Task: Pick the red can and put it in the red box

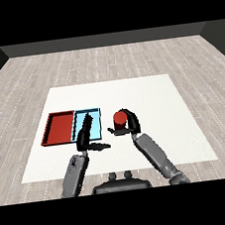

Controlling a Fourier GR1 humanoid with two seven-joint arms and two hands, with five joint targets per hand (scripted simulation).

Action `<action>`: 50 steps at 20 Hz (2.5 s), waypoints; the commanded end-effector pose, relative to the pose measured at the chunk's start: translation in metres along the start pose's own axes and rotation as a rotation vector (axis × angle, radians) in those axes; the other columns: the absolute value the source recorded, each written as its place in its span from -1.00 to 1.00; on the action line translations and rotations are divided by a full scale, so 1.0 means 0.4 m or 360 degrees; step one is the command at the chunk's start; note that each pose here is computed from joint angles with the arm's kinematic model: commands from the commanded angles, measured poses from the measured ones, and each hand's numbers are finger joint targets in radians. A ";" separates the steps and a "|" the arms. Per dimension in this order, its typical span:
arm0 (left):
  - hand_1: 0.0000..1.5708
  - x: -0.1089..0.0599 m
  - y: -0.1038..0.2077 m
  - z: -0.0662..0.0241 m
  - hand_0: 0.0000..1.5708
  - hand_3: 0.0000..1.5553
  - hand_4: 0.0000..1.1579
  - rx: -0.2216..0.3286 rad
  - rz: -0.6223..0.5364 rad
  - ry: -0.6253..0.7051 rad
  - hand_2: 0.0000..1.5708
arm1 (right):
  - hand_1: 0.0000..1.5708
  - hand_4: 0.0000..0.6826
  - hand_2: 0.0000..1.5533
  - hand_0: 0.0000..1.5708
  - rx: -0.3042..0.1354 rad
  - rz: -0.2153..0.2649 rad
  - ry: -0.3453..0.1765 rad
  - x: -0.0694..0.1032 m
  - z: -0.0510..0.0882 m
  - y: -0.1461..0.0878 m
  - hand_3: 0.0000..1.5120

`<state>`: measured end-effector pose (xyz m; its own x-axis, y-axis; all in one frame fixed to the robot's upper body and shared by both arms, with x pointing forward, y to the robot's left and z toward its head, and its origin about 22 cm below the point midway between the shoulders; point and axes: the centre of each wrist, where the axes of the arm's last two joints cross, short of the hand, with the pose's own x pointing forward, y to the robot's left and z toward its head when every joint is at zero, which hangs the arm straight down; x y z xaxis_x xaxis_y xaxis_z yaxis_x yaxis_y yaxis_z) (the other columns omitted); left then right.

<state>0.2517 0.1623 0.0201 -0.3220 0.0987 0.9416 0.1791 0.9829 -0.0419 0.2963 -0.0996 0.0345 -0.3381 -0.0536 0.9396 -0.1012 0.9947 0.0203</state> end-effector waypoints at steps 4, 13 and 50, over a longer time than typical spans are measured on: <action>-1.00 -0.022 -0.031 -0.008 -1.00 -1.00 -1.00 -0.0066 0.0026 0.0097 -1.00 | 0.85 0.94 0.86 0.85 -0.0009 -0.0049 0.0005 0.009 -0.020 -0.004 0.85; -1.00 -0.076 -0.097 -0.045 -1.00 -1.00 -1.00 -0.0113 0.0096 0.0204 -1.00 | 0.86 0.86 0.86 0.86 0.0005 -0.0066 -0.0022 0.029 -0.007 0.040 0.82; 1.00 -0.088 -0.186 -0.079 1.00 0.91 0.71 0.0194 0.0054 0.0328 0.99 | 0.88 0.85 0.87 0.88 0.0149 -0.0137 0.0039 0.007 0.038 0.185 0.81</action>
<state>0.2816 0.0928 -0.0147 -0.1514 0.0989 0.9835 0.1541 0.9852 -0.0753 0.2837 -0.0368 0.0416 -0.3297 -0.1276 0.9354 -0.2130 0.9753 0.0580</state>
